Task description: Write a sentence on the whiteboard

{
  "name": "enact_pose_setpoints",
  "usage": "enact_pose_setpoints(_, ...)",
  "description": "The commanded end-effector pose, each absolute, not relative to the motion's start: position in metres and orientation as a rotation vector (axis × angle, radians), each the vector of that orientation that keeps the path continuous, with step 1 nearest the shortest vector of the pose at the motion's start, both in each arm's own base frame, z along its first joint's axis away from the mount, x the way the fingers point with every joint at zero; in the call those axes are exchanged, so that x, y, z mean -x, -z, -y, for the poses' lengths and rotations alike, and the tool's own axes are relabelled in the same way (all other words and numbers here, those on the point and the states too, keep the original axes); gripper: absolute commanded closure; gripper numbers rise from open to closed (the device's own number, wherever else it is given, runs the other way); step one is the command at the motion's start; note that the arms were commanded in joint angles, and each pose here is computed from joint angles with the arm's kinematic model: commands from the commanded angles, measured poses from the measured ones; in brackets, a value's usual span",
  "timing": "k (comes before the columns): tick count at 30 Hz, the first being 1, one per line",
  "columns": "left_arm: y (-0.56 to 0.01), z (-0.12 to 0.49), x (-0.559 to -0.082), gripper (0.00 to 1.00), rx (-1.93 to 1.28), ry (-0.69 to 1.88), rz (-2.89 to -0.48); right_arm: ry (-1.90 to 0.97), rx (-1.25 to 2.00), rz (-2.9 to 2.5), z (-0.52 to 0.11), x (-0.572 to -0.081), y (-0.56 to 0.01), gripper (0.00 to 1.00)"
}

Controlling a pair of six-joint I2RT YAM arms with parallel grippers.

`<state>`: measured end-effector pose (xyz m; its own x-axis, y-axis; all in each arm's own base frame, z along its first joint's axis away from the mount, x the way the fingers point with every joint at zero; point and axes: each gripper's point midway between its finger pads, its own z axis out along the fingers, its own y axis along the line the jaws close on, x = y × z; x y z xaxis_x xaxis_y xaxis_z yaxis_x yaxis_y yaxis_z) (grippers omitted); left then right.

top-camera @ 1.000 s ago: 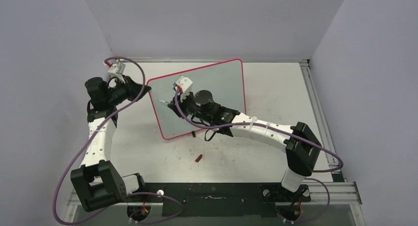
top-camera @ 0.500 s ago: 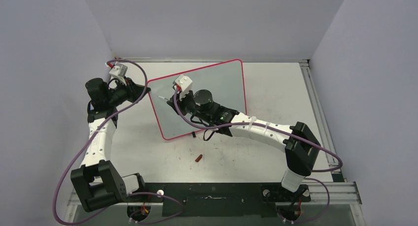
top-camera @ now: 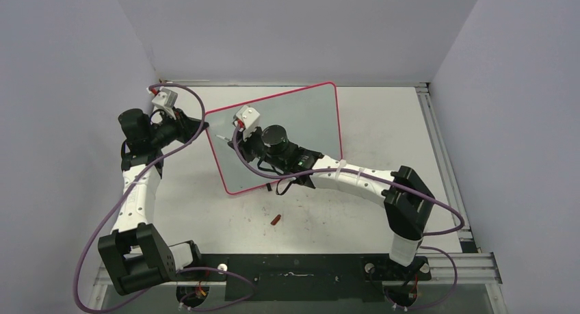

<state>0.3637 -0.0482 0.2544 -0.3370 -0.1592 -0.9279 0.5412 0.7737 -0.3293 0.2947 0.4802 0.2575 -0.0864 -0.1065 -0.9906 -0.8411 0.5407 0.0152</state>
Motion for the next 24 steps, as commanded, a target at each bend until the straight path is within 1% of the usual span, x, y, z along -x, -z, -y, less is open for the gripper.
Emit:
enact_pose_setpoints(1,-0.242,0.053,-0.354,1.00,-0.312,0.764,-1.817,-0.767,0.795,-1.460,-0.491,-0.297,-0.296,0.95)
enact_pose_setpoints(24,-0.244,0.053,-0.353,1.00,-0.317,0.766,-1.811,-0.670,0.772,-1.523,-0.496,-0.312,-0.273,0.95)
